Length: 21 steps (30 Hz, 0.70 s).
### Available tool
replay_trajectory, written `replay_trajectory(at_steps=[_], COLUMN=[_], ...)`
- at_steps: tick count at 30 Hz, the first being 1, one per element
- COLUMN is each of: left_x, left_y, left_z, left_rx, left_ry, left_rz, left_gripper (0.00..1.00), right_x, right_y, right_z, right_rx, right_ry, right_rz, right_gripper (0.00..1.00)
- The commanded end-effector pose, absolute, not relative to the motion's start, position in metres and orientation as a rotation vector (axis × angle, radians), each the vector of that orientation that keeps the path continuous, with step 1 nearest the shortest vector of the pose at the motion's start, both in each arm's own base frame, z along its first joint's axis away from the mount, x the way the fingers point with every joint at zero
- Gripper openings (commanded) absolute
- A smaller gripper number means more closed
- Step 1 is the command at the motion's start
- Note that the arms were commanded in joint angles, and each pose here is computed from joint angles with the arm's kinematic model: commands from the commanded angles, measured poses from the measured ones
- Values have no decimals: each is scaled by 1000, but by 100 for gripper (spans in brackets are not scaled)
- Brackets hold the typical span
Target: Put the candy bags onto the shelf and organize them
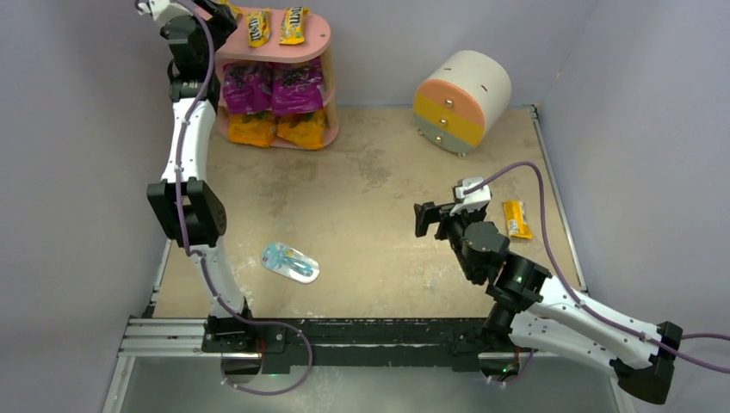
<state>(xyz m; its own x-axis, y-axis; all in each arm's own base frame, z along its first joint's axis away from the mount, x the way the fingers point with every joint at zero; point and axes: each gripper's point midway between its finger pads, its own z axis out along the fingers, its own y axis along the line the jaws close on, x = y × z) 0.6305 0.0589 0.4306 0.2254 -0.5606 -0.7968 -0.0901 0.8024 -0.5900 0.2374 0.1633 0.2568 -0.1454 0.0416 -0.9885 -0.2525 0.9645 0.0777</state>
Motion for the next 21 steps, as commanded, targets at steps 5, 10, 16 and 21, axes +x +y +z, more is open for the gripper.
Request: replay_trajectory(at_steps=[5, 10, 16, 21], left_x=[575, 539, 469, 423], left_y=[71, 81, 81, 48], left_z=[510, 515, 533, 510], left_rx=[-544, -608, -675, -565], left_ry=[1210, 1244, 1192, 1271], left_rz=[-239, -164, -171, -283], left_gripper=[89, 92, 94, 96], right_x=[241, 244, 272, 301], right_y=[150, 133, 102, 55], right_z=[261, 254, 205, 197], right_rx=[-45, 65, 236, 487], right_ry=[1690, 1738, 2004, 2040], right_rz=[227, 125, -30, 8], right_gripper=[99, 99, 99, 99])
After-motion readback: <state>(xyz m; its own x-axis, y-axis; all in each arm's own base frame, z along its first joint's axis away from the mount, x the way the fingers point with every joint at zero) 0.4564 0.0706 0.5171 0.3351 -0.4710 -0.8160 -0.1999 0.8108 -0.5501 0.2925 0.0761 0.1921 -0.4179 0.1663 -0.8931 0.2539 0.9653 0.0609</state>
